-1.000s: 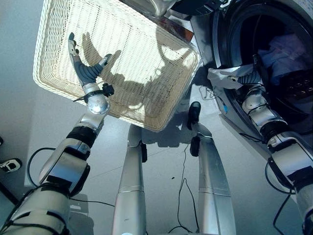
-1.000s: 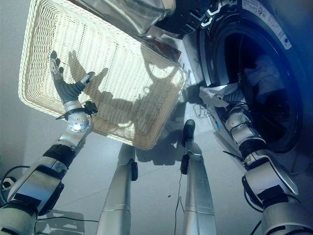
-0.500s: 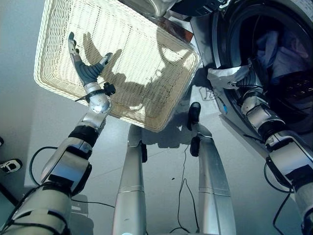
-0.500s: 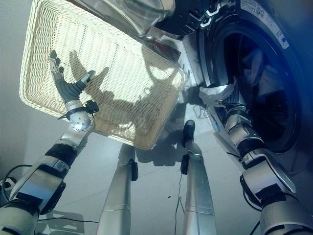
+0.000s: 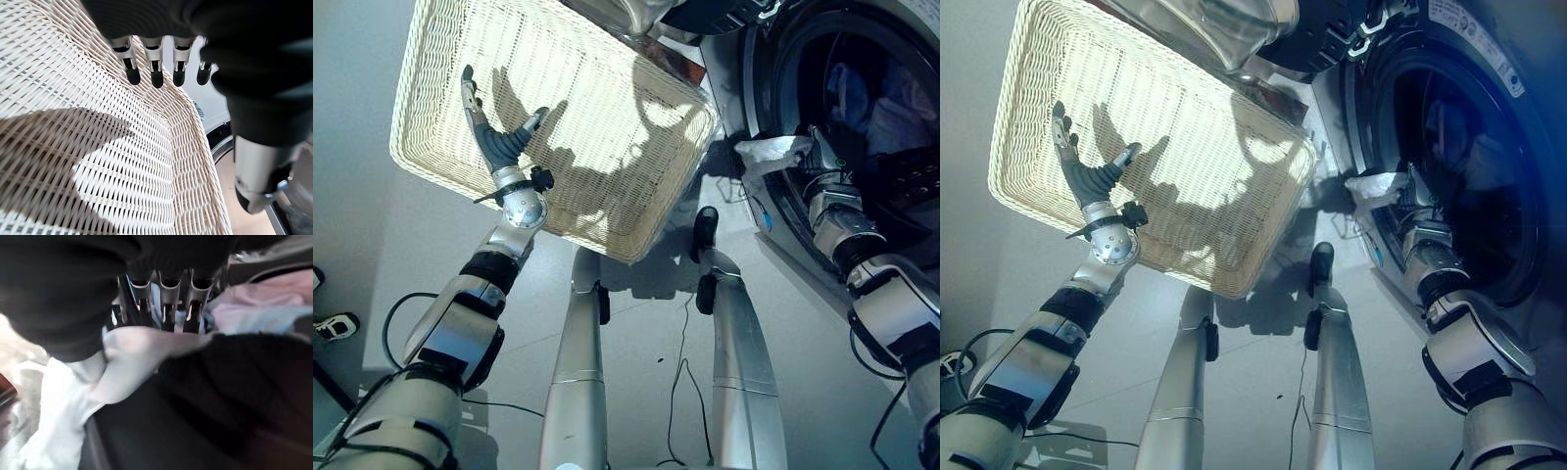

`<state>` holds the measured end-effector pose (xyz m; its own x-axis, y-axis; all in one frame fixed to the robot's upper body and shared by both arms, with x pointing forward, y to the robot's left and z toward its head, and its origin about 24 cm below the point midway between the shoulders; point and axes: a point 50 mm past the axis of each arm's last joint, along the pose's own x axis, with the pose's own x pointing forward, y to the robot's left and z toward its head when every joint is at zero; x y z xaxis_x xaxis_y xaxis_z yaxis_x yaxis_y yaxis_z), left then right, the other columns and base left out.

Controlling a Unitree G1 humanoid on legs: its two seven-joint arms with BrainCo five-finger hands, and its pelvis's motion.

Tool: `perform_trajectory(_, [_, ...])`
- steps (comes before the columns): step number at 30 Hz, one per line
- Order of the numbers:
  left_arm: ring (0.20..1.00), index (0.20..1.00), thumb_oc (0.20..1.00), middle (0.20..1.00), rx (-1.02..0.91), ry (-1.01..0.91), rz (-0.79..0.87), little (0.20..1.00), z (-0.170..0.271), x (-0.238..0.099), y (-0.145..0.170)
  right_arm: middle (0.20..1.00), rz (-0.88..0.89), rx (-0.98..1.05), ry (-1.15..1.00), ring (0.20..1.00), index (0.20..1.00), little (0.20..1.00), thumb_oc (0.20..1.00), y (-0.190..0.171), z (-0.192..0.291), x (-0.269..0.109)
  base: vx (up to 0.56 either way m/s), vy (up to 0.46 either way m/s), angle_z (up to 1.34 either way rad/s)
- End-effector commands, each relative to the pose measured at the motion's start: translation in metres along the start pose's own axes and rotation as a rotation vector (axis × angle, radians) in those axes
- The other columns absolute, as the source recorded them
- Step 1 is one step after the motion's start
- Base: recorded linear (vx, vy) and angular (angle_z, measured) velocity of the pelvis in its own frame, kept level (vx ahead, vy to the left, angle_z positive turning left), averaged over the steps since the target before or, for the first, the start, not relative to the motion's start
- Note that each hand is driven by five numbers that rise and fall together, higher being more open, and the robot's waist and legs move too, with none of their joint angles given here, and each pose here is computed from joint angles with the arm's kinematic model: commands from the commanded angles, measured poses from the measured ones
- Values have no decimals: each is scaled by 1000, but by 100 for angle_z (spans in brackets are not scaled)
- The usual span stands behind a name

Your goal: Put the clothes into the washing machine.

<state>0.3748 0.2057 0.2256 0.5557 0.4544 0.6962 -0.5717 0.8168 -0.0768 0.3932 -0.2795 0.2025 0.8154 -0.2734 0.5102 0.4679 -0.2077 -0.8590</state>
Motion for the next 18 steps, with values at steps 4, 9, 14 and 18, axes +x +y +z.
perform_trajectory(4, [1000, 1000, 1000, 1000, -39, -42, 64, 1000, 10, 8, 0, 200, 157, -138, -60, 200, 200, 200, 200, 37, -5, -28, 0, 0, 0])
perform_trajectory(9, [1000, 1000, 1000, 1000, -41, -42, 65, 1000, 10, 7, 0, 200, 155, -124, -67, 200, 200, 200, 200, 36, -3, -27, 0, 0, 0])
perform_trajectory(14, [1000, 1000, 1000, 1000, -41, -36, 62, 1000, 8, 4, 0, 200, 132, 210, 156, 200, 200, 200, 200, 41, -12, -33, 0, 0, 0])
perform_trajectory(18, [1000, 1000, 1000, 1000, -42, -25, 61, 1000, 2, -2, 5, 200, 72, 758, 535, 200, 200, 200, 200, 43, -29, -36, 0, 0, 0])
